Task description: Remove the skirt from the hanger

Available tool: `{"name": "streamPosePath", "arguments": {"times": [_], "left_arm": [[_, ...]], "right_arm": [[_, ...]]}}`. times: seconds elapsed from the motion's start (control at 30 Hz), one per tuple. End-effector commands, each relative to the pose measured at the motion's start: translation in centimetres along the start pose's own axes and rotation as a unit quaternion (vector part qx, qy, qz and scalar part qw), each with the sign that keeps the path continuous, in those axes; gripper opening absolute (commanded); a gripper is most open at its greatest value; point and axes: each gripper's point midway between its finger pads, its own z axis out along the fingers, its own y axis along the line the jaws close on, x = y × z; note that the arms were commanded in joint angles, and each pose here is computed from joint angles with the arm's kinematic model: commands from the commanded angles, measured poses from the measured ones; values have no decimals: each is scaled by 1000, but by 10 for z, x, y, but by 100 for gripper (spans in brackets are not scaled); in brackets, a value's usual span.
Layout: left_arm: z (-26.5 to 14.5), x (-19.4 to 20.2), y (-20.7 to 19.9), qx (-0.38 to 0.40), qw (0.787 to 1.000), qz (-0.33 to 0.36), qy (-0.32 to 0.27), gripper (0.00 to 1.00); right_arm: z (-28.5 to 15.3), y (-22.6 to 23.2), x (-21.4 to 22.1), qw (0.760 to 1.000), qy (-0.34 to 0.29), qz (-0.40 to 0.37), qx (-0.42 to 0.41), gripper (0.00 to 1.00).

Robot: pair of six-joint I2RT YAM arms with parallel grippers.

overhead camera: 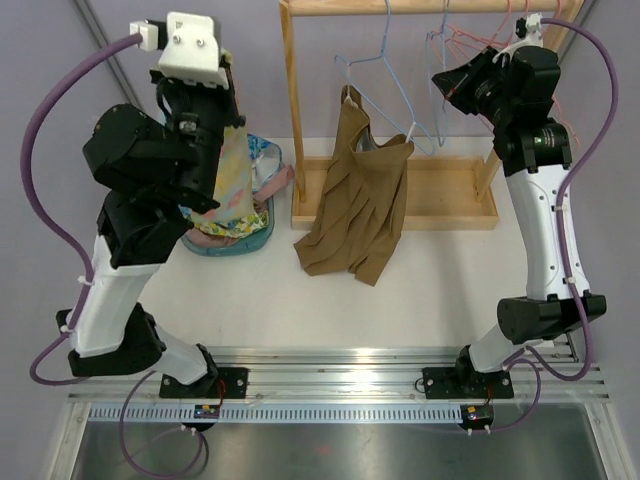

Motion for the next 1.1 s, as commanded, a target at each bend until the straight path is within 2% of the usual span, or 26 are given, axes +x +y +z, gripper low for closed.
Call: {"name": "streamPosePath", "arguments": {"times": [0.0,0.03,0.07,0.1,0.13,0.17,0.2,0.23,0.27,0.3,0.33,0.37,0.5,0.53,0.6,0.63,0.67,0.7,0.73,0.87,0.9,0.93,0.97,1.0,1.03,1.07], "left_arm": [[21,-76,40,-83,986,76,-123,0],[39,-71,41,-108,981,102,-123,0],[41,-83,53,-129,975,96,-151,0],[51,-73,54,-134,975,103,-147,0],[63,-64,78,-169,969,110,-139,0],[81,-43,79,-162,972,125,-113,0],[95,-24,81,-155,980,81,-99,0],[115,14,106,-178,978,90,-57,0],[128,45,111,-170,981,87,-26,0],[139,73,117,-175,983,48,-7,0],[152,131,138,-196,977,59,53,0],[162,172,144,-204,973,61,93,0],[168,300,177,-274,933,26,231,0],[163,315,191,-288,925,9,248,0],[154,351,185,-272,918,-35,287,0],[149,355,187,-268,917,-50,293,7],[145,359,182,-255,916,-59,305,25],[143,364,173,-236,916,-77,315,85],[137,358,171,-234,915,-85,316,99],[103,331,163,-229,913,-116,316,99],[94,322,162,-225,917,-118,308,99],[82,329,159,-219,915,-116,317,99],[68,305,158,-210,924,-123,294,99],[60,300,156,-206,926,-125,291,99],[28,306,147,-188,923,-129,309,99],[23,293,145,-180,929,-134,294,99]], "right_arm": [[-1,23,-40,997,-61,-2,-39,0],[7,19,-39,997,-59,1,-41,0],[10,18,-38,998,-57,4,-42,0],[12,13,-41,998,-58,9,-39,0],[15,8,-41,998,-57,13,-36,0],[16,6,-40,998,-53,16,-38,0],[20,0,-35,998,-47,21,-34,0],[16,-2,-38,998,-52,21,-35,0],[14,-4,-36,998,-51,21,-35,0],[18,-15,-26,999,-39,25,-25,0],[11,-13,-29,998,-46,24,-29,0],[12,-24,-18,999,-36,26,-17,0],[2,-35,-10,999,-37,27,-5,0],[-3,-33,-12,999,-41,26,-5,0],[-6,-37,-9,999,-38,24,2,0],[-9,-37,-9,999,-38,23,5,0],[-10,-37,-9,999,-38,23,5,0],[-12,-35,-12,999,-42,18,3,0],[-12,-37,-11,999,-38,17,7,0],[-13,-32,-20,999,-41,10,9,0],[-14,-32,-21,999,-41,10,10,5],[-14,-33,-19,999,-35,9,13,19],[-16,-31,-21,999,-37,4,13,68],[-20,-31,-21,999,-37,3,16,82],[-31,-32,-27,998,-53,-7,30,99],[-30,-33,-27,998,-52,-12,31,99]]}}
